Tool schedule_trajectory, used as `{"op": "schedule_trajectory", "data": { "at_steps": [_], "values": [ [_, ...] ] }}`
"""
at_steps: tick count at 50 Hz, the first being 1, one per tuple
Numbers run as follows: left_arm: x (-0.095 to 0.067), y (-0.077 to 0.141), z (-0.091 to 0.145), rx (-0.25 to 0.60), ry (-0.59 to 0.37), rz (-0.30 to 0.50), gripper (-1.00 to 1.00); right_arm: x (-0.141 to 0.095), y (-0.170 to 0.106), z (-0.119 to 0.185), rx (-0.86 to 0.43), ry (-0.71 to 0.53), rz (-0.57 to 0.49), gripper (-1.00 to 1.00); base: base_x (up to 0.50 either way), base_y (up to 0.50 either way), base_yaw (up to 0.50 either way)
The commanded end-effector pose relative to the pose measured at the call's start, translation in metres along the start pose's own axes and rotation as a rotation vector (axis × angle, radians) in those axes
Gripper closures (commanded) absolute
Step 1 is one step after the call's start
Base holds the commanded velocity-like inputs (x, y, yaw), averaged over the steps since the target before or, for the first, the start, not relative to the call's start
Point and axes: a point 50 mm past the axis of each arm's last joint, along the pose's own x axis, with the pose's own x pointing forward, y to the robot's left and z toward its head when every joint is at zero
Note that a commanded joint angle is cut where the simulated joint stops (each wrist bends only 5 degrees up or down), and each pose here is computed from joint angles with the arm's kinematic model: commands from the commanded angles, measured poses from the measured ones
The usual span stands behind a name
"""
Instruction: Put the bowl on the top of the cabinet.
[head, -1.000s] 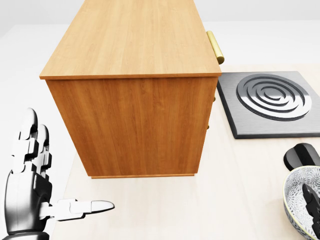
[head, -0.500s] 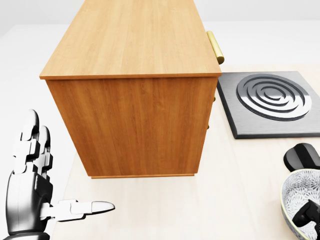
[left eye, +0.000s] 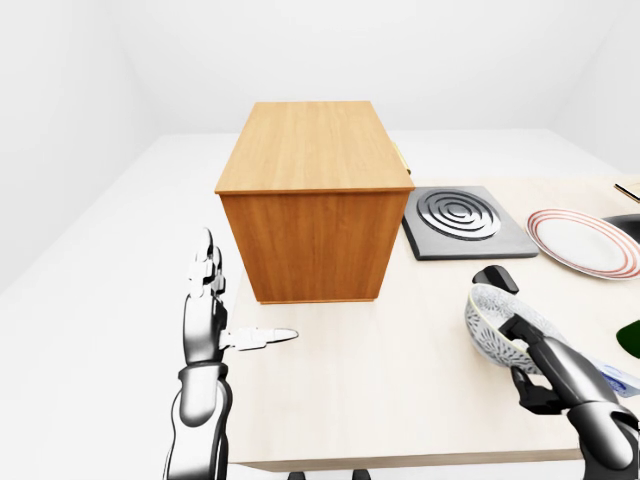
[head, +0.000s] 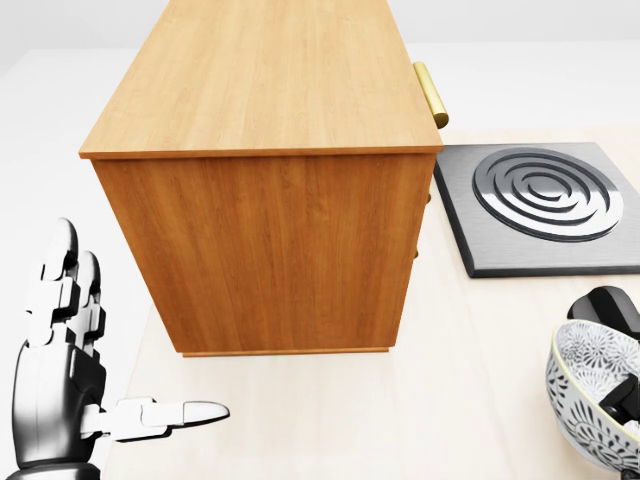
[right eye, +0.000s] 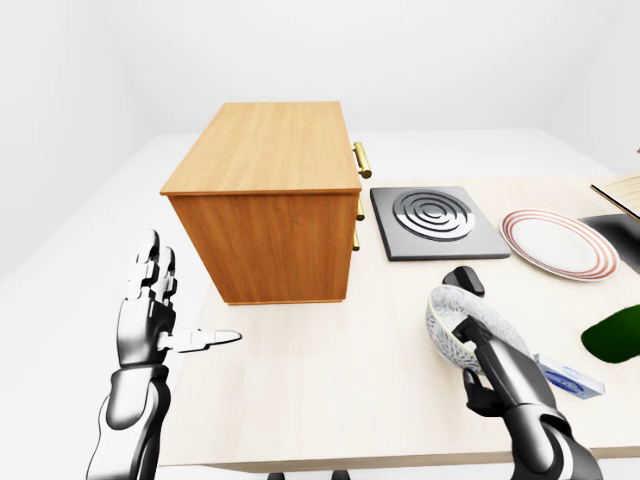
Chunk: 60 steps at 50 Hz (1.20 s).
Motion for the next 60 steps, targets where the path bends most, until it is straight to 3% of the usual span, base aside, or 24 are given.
{"op": "schedule_trajectory", "data": {
  "at_steps": [1, 9, 21, 29, 46, 52, 56, 57, 60],
  "values": [
    [0.000, 0.000, 0.001, -0.001, -0.006, 0.001, -1.00, -0.023, -0.034, 0.023, 0.021, -0.106, -0.105, 1.00, 0.00, 0.00, 0.00],
    [0.000, 0.000, 0.002, -0.002, -0.008, -0.002, -1.00, -0.036, -0.059, 0.048, -0.004, -0.224, -0.230, 1.00, 0.00, 0.00, 0.00],
    [0.000, -0.001, -0.001, -0.001, 0.005, -0.002, -1.00, 0.005, -0.114, 0.091, -0.232, -0.374, -0.323, 1.00, 0.00, 0.00, 0.00],
    [0.001, -0.001, 0.000, -0.002, -0.001, -0.003, -1.00, 0.050, -0.152, 0.116, -0.258, -0.351, -0.341, 1.00, 0.00, 0.00, 0.00],
    [0.002, -0.001, -0.001, -0.006, 0.003, -0.006, -1.00, 0.153, -0.196, 0.162, -0.218, -0.251, -0.312, 1.00, 0.00, 0.00, 0.00],
    [0.002, -0.001, -0.001, -0.007, 0.002, -0.008, -1.00, 0.162, -0.211, 0.175, -0.216, -0.192, -0.347, 1.00, 0.00, 0.00, 0.00],
    [0.002, -0.001, -0.001, -0.009, 0.001, -0.010, -1.00, 0.161, -0.213, 0.188, -0.141, -0.221, -0.338, 1.00, 0.00, 0.00, 0.00],
    [0.002, -0.001, -0.001, -0.009, 0.002, -0.010, -1.00, 0.160, -0.217, 0.189, -0.195, -0.205, -0.370, 1.00, 0.00, 0.00, 0.00],
    [0.002, -0.001, -0.001, -0.009, 0.003, -0.011, -1.00, 0.158, -0.221, 0.192, -0.195, -0.206, -0.379, 1.00, 0.00, 0.00, 0.00]
  ]
}}
